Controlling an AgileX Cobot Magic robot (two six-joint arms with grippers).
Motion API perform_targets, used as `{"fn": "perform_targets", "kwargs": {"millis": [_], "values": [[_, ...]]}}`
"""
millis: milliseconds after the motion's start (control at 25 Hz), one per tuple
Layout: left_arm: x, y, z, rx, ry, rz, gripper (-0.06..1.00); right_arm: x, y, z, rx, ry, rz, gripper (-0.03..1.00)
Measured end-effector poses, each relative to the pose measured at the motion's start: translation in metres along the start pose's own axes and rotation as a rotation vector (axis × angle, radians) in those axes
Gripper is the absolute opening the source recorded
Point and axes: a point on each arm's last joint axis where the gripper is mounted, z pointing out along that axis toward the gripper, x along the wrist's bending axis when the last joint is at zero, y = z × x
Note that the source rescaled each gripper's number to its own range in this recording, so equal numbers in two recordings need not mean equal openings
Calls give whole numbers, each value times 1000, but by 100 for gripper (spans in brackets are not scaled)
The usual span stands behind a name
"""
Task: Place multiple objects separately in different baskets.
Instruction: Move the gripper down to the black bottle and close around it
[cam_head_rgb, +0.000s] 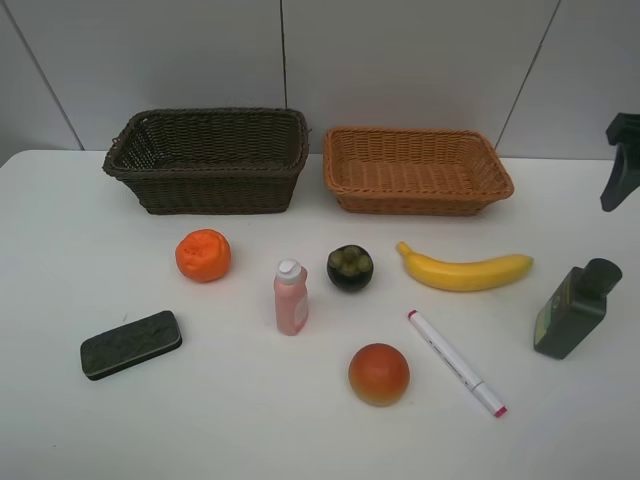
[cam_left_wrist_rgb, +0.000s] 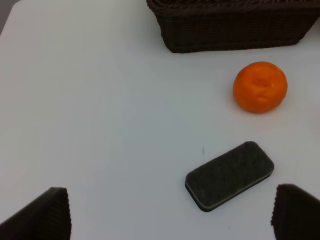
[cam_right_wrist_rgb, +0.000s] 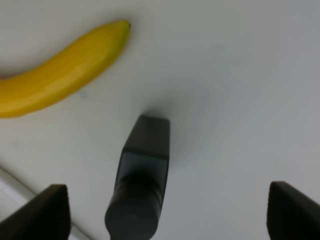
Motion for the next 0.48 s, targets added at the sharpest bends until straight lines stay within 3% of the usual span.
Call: {"fn": "perform_targets", "kwargs": {"millis": [280,480], "values": [[0,0,0,0,0,0,100,2,-22,36,140,21,34,98],[0,0,0,0,0,0,100,4,-32,56,144,40,38,98]]}}
